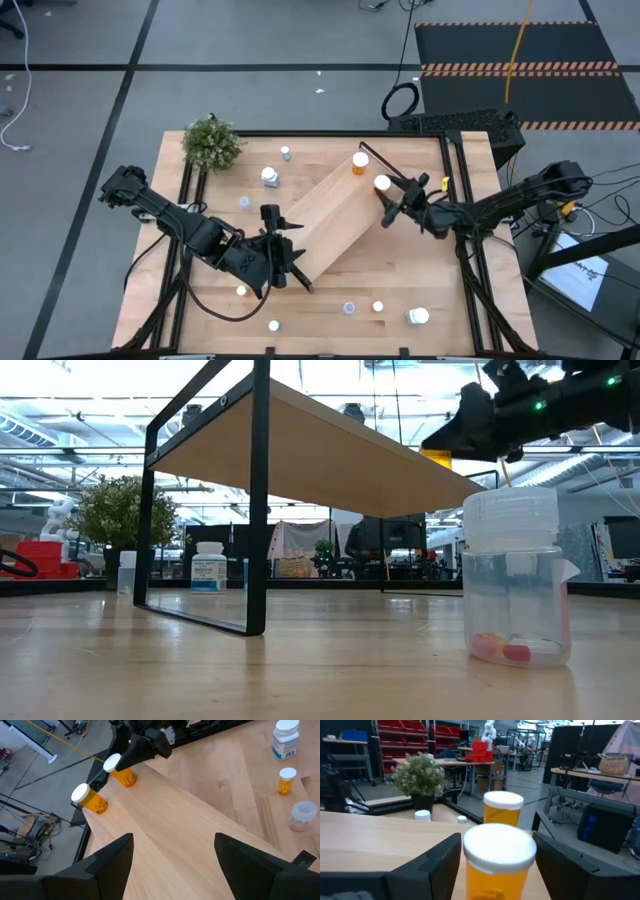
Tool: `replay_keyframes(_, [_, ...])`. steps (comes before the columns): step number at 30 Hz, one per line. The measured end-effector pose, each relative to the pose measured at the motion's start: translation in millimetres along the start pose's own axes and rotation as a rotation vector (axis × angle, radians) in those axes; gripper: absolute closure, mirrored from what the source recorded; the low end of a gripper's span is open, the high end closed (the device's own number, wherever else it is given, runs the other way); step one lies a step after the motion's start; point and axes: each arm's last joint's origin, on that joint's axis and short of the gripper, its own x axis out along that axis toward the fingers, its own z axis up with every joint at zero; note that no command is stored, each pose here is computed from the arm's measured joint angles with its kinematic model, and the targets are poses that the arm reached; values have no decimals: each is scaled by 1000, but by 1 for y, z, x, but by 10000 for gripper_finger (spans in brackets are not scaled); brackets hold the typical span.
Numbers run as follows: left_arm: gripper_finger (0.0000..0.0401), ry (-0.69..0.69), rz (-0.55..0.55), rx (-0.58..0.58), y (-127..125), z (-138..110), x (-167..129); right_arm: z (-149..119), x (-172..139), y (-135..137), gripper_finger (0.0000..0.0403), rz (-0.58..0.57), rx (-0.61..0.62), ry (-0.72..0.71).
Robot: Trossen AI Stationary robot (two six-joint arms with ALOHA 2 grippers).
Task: Pick and place medicine bottles onto shelf by color
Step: Put the large orange pill bottle on the shelf aligned with the other large orange pill bottle
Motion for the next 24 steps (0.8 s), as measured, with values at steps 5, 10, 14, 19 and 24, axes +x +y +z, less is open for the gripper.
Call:
replay_keyframes(5, [125, 0, 0, 0, 0, 0, 0, 10, -8, -3, 163, 25, 1, -36])
replay_keyframes(10, [125, 0, -1, 0, 0, 0, 0, 22, -19, -6, 163, 69, -7, -76])
replay_keyframes(14, [125, 0, -1, 1, 0, 0, 0, 30, -32, -6, 168, 126, -7, -110])
replay_keyframes(19, [125, 0, -1, 1, 0, 0, 0, 37, -42, -2, 208, 259, -58, -124])
replay_keyframes(24, [125, 0, -1, 0, 0, 0, 0, 38, -38, 5, 264, 314, -90, -19])
